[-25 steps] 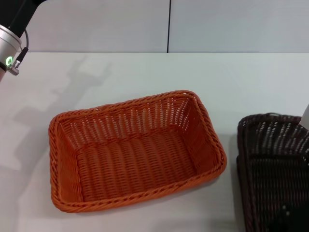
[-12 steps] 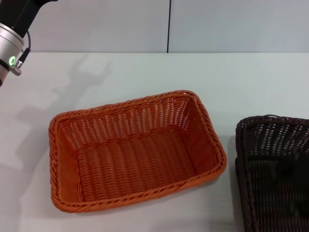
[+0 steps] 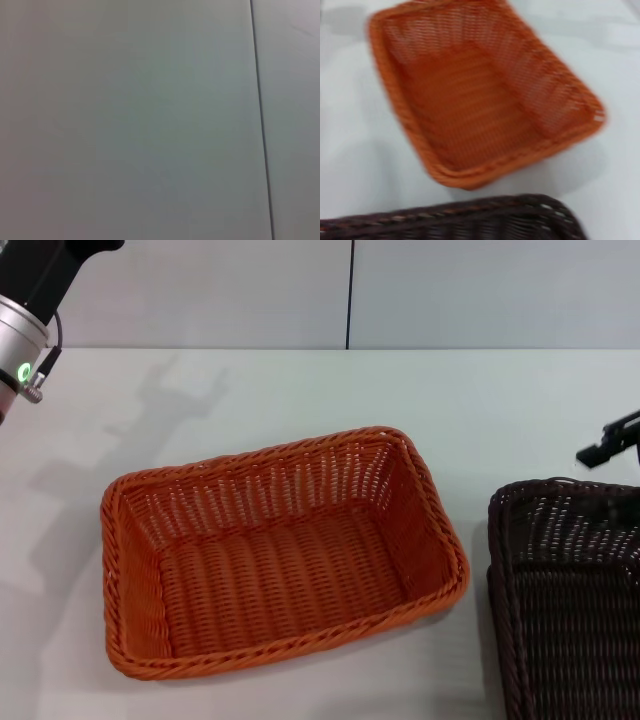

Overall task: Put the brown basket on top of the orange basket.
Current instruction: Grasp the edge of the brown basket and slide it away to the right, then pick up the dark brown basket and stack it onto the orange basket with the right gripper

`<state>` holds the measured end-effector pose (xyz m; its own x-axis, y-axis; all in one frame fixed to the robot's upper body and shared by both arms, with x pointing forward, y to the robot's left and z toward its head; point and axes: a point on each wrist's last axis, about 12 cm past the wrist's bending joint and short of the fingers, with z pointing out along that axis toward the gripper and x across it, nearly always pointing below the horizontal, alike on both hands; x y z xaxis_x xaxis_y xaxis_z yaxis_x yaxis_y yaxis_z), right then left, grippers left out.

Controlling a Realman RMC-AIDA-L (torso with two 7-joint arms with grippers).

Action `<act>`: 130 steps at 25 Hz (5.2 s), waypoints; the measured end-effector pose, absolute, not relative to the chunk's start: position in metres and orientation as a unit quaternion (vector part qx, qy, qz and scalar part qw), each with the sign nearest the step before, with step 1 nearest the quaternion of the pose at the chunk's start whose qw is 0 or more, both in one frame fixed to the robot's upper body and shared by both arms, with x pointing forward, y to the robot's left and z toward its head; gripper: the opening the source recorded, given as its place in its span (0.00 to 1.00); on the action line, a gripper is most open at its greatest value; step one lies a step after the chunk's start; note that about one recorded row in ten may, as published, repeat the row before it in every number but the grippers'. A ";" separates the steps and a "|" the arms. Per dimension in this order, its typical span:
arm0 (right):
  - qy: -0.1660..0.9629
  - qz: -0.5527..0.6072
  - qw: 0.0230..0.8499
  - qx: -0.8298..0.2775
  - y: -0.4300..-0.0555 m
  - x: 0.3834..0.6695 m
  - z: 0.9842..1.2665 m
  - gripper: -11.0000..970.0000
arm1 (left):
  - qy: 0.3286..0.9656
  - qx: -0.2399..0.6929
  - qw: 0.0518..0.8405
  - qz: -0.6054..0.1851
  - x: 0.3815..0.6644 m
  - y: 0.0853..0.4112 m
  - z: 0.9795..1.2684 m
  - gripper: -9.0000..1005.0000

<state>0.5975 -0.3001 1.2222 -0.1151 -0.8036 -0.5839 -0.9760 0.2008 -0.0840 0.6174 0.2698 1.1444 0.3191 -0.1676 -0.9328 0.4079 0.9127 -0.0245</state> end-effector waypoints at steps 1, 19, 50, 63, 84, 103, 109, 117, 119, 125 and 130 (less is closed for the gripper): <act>0.731 0.156 0.265 -0.609 -0.300 0.600 1.222 0.50 | 0.555 0.108 0.805 -0.179 0.617 0.270 1.144 0.82; 0.776 0.122 0.220 -0.578 -0.305 0.619 1.178 0.49 | 0.569 0.101 0.797 -0.175 0.616 0.273 1.137 0.82; 0.768 0.122 0.207 -0.594 -0.304 0.598 1.167 0.31 | 0.582 0.090 0.789 -0.177 0.612 0.276 1.128 0.82; 0.767 0.154 0.238 -0.576 -0.333 0.580 1.190 0.25 | 0.582 0.090 0.788 -0.179 0.616 0.273 1.130 0.82; 0.690 0.250 0.325 -0.597 -0.345 0.555 1.219 0.18 | 0.591 0.080 0.782 -0.178 0.616 0.274 1.124 0.82; 0.583 0.393 0.418 -0.575 -0.330 0.549 1.205 0.17 | 0.601 0.077 0.777 -0.168 0.622 0.275 1.124 0.82; 0.557 0.421 0.472 -0.539 -0.329 0.543 1.196 0.17 | 0.603 0.079 0.779 -0.157 0.623 0.276 1.124 0.82; 0.536 0.456 0.535 -0.467 -0.325 0.535 1.179 0.17 | 0.604 0.081 0.778 -0.156 0.623 0.276 1.124 0.82; 0.531 0.467 0.543 -0.453 -0.321 0.532 1.173 0.17 | 0.605 0.083 0.776 -0.155 0.623 0.275 1.123 0.82; 0.495 0.493 0.585 -0.412 -0.308 0.519 1.153 0.17 | 0.612 0.087 0.772 -0.145 0.623 0.276 1.119 0.82; 0.479 0.495 0.622 -0.373 -0.300 0.510 1.141 0.17 | 0.613 0.092 0.771 -0.144 0.623 0.274 1.119 0.82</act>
<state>0.5103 -0.3000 1.1412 0.0520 0.2589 -0.9645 -0.9726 0.2323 0.0099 0.6232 0.2741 1.1188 0.2064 -0.1101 -0.9723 0.3355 0.9414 -0.0354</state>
